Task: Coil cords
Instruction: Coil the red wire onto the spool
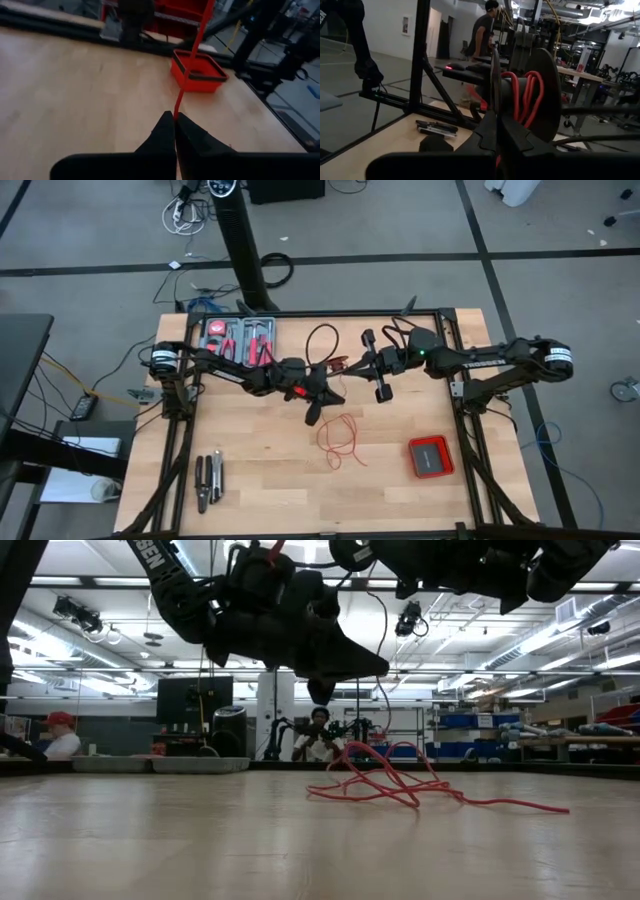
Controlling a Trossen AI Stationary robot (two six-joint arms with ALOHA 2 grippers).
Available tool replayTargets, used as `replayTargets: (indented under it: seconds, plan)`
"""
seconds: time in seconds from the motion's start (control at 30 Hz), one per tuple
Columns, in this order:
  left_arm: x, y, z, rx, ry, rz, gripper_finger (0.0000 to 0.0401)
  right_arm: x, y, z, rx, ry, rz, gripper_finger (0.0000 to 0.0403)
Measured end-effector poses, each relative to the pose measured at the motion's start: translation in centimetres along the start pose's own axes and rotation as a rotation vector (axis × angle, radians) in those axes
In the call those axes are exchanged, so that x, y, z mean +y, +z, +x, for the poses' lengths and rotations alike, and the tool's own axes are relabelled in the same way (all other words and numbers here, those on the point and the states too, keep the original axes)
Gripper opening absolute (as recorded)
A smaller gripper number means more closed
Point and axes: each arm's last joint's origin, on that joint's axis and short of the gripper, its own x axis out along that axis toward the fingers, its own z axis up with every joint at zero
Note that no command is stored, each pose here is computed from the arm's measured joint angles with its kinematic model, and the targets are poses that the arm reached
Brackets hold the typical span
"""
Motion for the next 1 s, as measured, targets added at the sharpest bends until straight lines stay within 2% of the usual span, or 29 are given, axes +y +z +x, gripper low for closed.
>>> replayTargets:
  seconds: [0.27, 0.57, 1.0]
  plan:
    - [-0.1, 0.0, -0.3, 0.039, -0.004, -0.029, 0.0, -0.2, 0.6, -1.2, 0.077, -0.053, 0.013, 0.0002]
    - [-0.5, 0.5, -0.8, 0.068, 0.012, 0.014, 0.0, -0.1, 2.2, -3.7, 0.151, -0.122, 0.025, 0.0002]
    - [-0.8, 0.6, -1.5, 0.136, 0.019, 0.038, 0.0, 0.5, 2.2, -5.5, 0.298, -0.158, 0.066, 0.0002]
